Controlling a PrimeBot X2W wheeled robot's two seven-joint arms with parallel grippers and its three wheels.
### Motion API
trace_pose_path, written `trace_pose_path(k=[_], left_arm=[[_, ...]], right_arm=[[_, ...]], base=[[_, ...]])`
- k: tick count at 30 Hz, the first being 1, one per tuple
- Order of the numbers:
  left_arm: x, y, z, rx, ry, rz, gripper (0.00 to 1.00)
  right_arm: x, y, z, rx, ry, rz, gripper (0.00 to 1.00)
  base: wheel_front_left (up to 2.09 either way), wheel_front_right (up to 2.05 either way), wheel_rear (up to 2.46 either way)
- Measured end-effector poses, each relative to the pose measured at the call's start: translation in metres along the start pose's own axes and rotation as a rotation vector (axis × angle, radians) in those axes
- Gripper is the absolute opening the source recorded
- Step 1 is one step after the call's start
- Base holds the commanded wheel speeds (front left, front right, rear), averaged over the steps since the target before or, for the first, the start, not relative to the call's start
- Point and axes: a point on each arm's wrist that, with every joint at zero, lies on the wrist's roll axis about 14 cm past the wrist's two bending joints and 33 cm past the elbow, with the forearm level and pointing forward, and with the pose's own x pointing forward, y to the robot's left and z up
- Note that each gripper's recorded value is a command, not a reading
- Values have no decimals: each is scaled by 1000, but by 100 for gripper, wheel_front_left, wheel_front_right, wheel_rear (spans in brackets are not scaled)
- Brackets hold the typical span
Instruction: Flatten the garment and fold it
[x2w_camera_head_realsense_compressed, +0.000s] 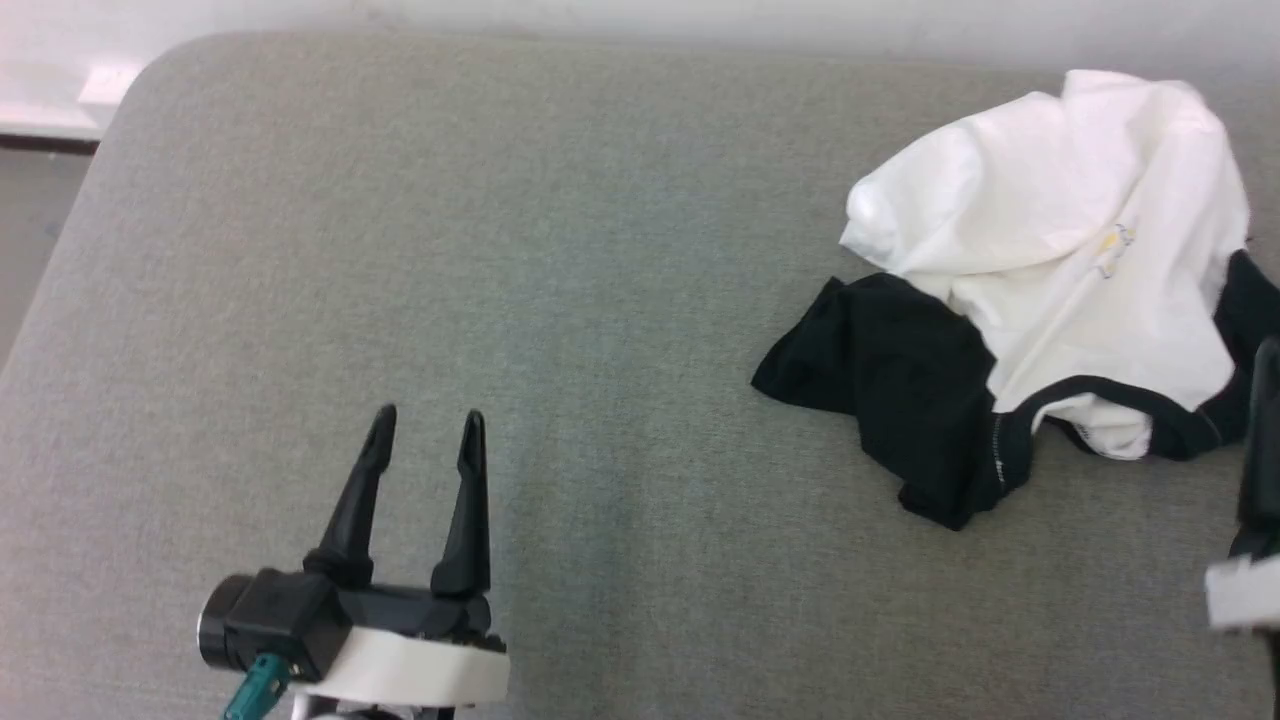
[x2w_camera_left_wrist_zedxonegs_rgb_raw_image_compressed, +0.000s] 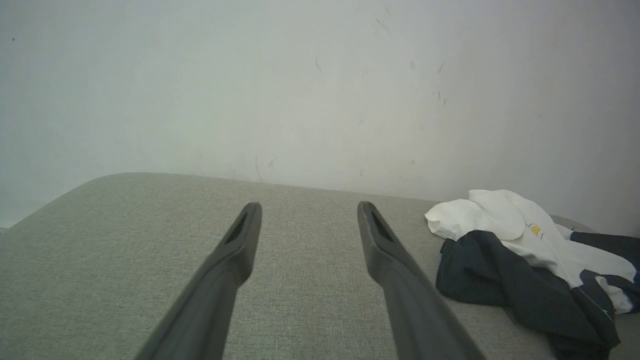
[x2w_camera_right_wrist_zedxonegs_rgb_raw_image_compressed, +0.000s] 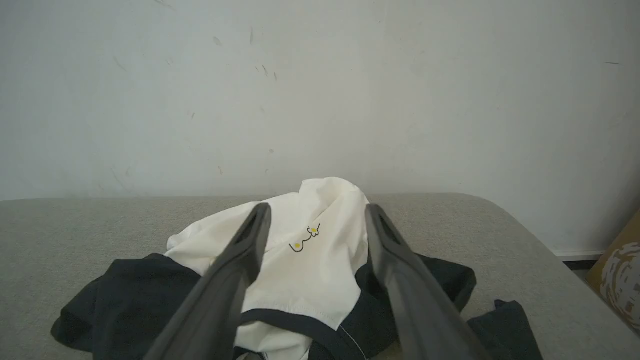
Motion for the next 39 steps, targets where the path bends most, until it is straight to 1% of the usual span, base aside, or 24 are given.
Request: trace_pose_path(k=[4,7,9,12,14,17,22,25,27,32,35,39], left_arm=[[-7,-6,-5,-18,19,-14,100],[-8,-13,-7,-27,26,-33,100],[-8,-20,-8,-33,29,-58,100],[1,-38,-5,-35,13,-131,100],[14,-54,-1,-28,4,-200,100],[38,-83,-2,25,43,-330,100],[69,-127,-28,148,197,-518,100],[74,-147,-57,205,320,-624,100],[75,-155,-79,240,405,-678,100],[73,-154,-130,295,609,-735,100],[74,-148,-151,328,670,-746,100],[75,-154,-168,314,697,-768,100]], right_arm=[[-28,-4,-5,-8,-4,-21,100],[-37,-7,-11,37,5,-30,100],[-39,-6,-11,40,4,-28,100],[-39,-6,-11,40,4,-28,100],[-36,-5,-12,41,4,-27,100],[-31,-4,-15,43,10,-23,100],[-16,1,-21,55,18,-12,100],[-8,3,-30,59,40,-8,100],[-4,3,-36,58,52,-9,100],[3,1,-52,57,92,-16,100],[5,2,-61,58,112,-16,100],[6,-3,-64,54,119,-29,100]], base=[[0,0,0],[0,0,0],[0,0,0],[0,0,0],[0,0,0],[0,0,0],[0,0,0],[0,0,0],[0,0,0],[0,0,0],[0,0,0],[0,0,0]])
